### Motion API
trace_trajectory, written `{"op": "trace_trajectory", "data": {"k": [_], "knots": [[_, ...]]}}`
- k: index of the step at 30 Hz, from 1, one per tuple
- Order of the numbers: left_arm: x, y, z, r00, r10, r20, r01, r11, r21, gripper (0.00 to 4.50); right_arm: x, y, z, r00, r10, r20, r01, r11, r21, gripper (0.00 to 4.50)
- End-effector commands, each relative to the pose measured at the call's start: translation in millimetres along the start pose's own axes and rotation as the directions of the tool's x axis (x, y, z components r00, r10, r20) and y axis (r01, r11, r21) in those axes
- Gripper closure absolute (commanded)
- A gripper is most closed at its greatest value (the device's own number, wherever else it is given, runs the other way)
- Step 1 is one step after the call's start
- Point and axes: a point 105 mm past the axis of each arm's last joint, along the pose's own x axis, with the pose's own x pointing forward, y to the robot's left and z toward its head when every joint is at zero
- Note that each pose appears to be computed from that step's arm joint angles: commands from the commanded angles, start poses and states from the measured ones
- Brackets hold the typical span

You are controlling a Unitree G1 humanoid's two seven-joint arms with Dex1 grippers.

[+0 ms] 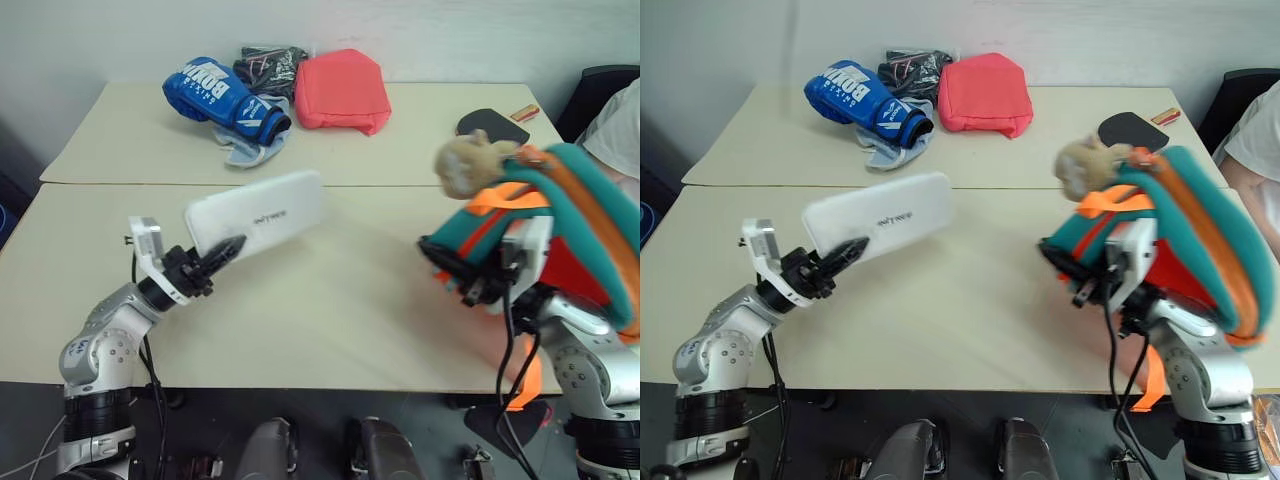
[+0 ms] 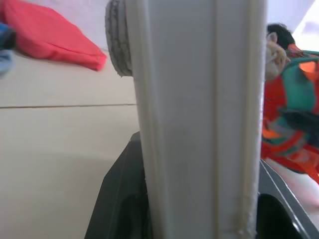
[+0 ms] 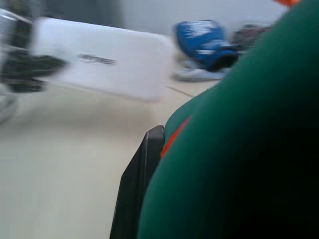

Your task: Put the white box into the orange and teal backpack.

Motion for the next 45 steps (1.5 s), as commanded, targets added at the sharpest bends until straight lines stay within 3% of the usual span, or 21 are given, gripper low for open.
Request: {"op": "trace_trajectory", "data": {"k": [1,5,9,13,19,30,34,45], "knots": [[-5.9,-0.3,21.4,0.997,-0.022,0.071,0.021,1.0,0.02,3.07,2.7,51.4,12.7,0.965,0.263,-0.026,-0.259,0.96,0.106,4.48],[-9.7,-9.6,37.8,0.993,-0.063,0.099,0.06,0.998,0.033,3.07,-26.0,66.3,11.1,0.929,0.341,-0.142,-0.307,0.926,0.219,4.48],[-13.1,-30.6,48.7,0.988,-0.131,0.076,0.126,0.99,0.064,3.07,-49.8,49.6,11.6,0.933,0.283,-0.224,-0.231,0.945,0.231,4.48],[-10.2,-57.4,57.2,0.974,-0.222,0.045,0.217,0.972,0.094,3.07,-47.2,29.2,9.8,0.952,0.199,-0.233,-0.162,0.973,0.167,4.48],[7.5,-89.9,70.2,0.929,-0.371,-0.012,0.369,0.917,0.15,3.07,-35.1,24.9,4.2,0.949,0.231,-0.216,-0.197,0.966,0.167,4.48],[73.3,-79.1,37.2,0.849,-0.484,-0.214,0.529,0.782,0.33,3.07,-27.3,22.1,-2.6,0.933,0.265,-0.245,-0.226,0.958,0.175,4.48],[79.5,-78.6,17.3,0.773,-0.478,-0.417,0.628,0.671,0.395,3.07,-27.7,21.8,-3.3,0.933,0.263,-0.245,-0.224,0.959,0.173,4.48],[107.3,-75.0,-2.5,0.628,-0.398,-0.669,0.725,0.612,0.316,3.07,-30.6,23.8,-5.0,0.933,0.254,-0.253,-0.218,0.962,0.164,4.48]]}}
